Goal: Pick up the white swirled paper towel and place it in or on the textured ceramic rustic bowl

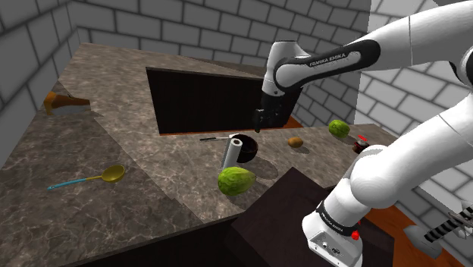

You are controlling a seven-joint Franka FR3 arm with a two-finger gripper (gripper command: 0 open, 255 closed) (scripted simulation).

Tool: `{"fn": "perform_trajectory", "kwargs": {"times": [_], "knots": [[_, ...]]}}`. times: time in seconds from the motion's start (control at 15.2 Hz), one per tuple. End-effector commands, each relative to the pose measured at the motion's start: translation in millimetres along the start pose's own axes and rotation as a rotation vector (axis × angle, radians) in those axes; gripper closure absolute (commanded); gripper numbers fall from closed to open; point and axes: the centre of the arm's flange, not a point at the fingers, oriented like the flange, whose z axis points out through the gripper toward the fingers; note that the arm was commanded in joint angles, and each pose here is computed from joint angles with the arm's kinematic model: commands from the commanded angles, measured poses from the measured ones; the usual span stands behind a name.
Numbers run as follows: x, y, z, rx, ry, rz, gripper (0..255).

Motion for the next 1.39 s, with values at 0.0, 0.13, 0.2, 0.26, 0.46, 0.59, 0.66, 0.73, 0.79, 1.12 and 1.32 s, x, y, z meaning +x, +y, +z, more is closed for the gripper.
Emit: {"fn": "perform_trajectory", "kwargs": {"times": [0.0, 0.13, 0.2, 0.26, 0.46, 0.59, 0.66, 0.73, 0.79, 1.12, 1.32], "knots": [[19, -7, 22, 0.0, 0.003, -0.004, 0], [36, -11, 42, 0.0, 0.004, -0.008, 0], [44, -14, 52, 0.0, 0.005, -0.01, 0], [52, -16, 62, 0.0, 0.006, -0.012, 0], [77, -23, 91, 0.0, 0.009, -0.018, 0], [94, -28, 111, 0.001, 0.01, -0.022, 0], [96, -29, 114, 0.001, 0.01, -0.022, 0], [96, -29, 119, 0.001, 0.01, -0.022, 0], [96, -29, 124, 0.001, 0.01, -0.022, 0], [97, -29, 154, 0.001, 0.01, -0.022, 0], [97, -29, 154, 0.001, 0.01, -0.022, 0]]}}
